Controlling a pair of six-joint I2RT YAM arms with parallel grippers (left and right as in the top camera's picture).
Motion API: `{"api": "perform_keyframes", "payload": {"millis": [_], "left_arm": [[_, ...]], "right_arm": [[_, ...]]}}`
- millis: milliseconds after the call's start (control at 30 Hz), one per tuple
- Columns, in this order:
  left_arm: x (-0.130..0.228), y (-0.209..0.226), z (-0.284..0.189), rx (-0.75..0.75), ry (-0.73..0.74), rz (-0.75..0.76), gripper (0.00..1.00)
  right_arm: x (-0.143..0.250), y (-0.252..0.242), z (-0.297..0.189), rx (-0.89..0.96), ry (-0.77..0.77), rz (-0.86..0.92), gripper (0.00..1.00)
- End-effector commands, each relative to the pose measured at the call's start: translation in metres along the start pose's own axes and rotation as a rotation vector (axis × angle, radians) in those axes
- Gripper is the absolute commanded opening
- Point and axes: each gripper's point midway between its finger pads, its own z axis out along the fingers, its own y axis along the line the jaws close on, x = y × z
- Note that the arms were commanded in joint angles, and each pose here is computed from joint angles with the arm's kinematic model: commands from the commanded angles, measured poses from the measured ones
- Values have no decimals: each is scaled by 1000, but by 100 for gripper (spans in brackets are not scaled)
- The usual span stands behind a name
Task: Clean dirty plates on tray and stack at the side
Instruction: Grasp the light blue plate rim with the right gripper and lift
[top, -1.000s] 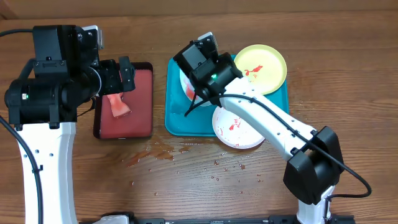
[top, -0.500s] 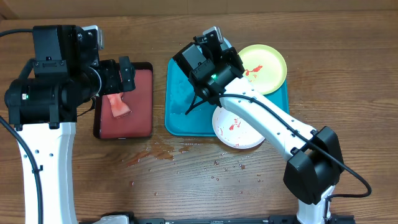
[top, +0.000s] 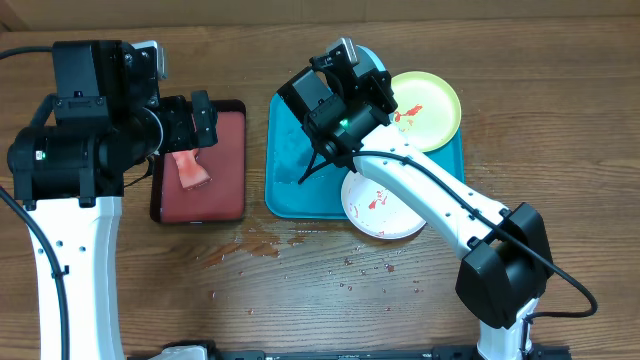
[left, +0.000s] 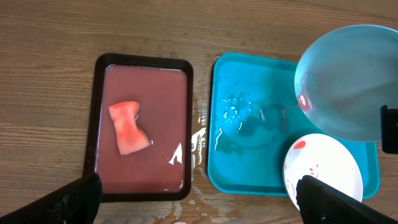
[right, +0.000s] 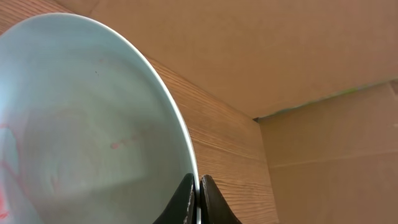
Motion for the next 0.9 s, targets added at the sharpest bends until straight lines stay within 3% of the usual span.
{"api": "perform_keyframes", "payload": {"millis": [0, 100, 233, 367, 500, 600, 800, 867], "left_arm": [[1, -5, -3, 17, -7, 30, 100], [1, -5, -3, 17, -7, 30, 100], [1, -5, -3, 17, -7, 30, 100], [1, -5, -3, 17, -7, 30, 100], [1, -5, -3, 17, -7, 30, 100], [1, -5, -3, 17, -7, 30, 100], [1, -5, -3, 17, -7, 30, 100], [1, -5, -3, 17, -7, 30, 100]], "right_arm": [[-13, -25, -8, 39, -31, 57, 4], [-13, -15, -9, -1, -35, 17, 4], [-17, -28, -5, 77, -46, 31, 4], [-17, -6, -11, -33, -55, -37, 4], [-22, -13, -8, 9, -67, -15, 4], [-19, 12, -14, -121, -73, -81, 4], [-27, 8, -12, -91, -93, -62, 4], [-24, 20, -18, -142, -101, -161, 4]]}}
